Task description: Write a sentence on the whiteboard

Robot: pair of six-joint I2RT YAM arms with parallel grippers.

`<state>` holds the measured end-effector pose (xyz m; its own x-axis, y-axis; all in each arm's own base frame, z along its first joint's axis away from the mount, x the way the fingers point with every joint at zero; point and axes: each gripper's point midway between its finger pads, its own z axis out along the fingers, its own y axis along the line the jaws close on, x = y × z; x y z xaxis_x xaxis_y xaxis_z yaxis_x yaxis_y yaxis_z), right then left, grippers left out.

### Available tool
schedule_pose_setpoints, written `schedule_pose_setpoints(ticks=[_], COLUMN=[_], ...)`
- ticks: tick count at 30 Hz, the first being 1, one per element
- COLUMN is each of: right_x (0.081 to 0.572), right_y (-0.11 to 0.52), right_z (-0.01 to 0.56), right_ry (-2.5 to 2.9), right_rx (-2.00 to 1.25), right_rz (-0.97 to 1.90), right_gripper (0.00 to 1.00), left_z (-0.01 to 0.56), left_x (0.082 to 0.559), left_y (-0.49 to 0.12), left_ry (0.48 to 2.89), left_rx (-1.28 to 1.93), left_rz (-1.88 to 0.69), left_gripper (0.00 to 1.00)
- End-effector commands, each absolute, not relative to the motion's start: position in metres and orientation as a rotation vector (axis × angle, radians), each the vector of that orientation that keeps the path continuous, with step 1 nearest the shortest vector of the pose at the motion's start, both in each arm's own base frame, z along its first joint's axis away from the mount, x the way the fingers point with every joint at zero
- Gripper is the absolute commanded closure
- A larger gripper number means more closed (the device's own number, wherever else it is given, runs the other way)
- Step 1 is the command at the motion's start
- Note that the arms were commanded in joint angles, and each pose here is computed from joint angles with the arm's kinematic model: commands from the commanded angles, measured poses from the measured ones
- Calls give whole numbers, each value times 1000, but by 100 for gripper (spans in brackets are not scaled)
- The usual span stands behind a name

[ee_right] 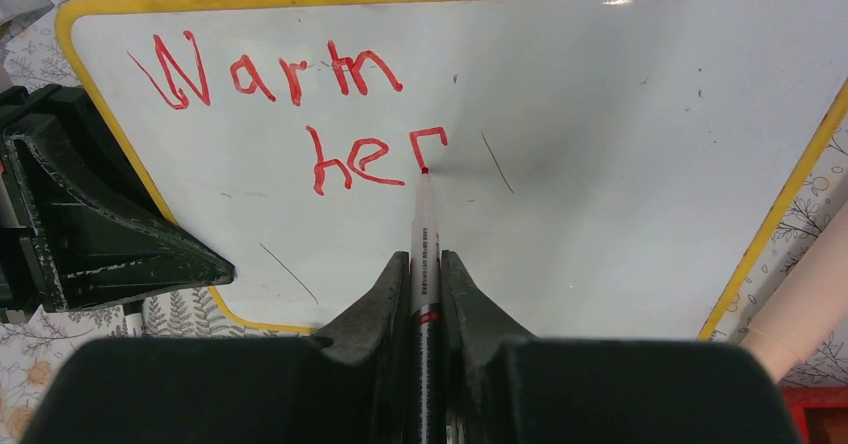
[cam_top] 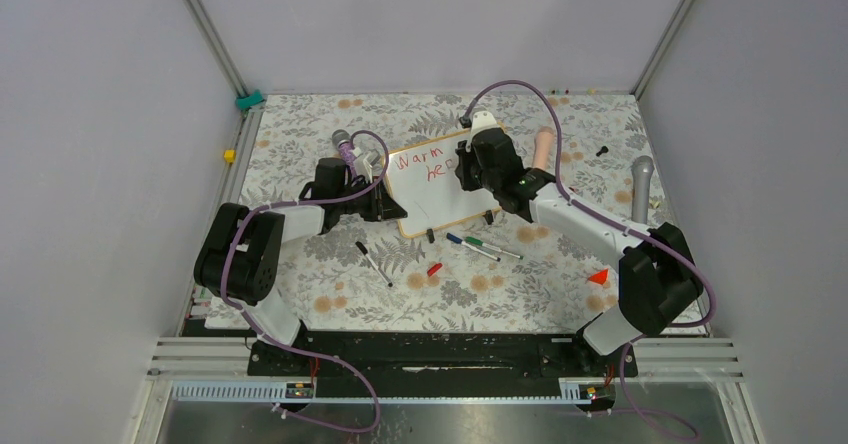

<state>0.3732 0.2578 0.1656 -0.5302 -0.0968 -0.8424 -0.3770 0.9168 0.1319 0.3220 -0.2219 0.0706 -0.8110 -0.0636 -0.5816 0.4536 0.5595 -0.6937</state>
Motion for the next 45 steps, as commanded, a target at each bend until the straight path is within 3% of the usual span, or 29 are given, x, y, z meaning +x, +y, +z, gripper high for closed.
schedule_pose_setpoints(ticks=[1,45], right_x=[387,392], right_y=[247,251], right_z=[182,191], right_ry=[2088,2072], right_rx=[-298,-298], right_rz=[305,336], right_gripper=[100,100], left_z=[62,62], left_x=[326,326], left_y=[-217,-217], left_ry=[2278,2278], left_rx=[288,288], left_rz=[-1140,-1140], left_gripper=[100,100])
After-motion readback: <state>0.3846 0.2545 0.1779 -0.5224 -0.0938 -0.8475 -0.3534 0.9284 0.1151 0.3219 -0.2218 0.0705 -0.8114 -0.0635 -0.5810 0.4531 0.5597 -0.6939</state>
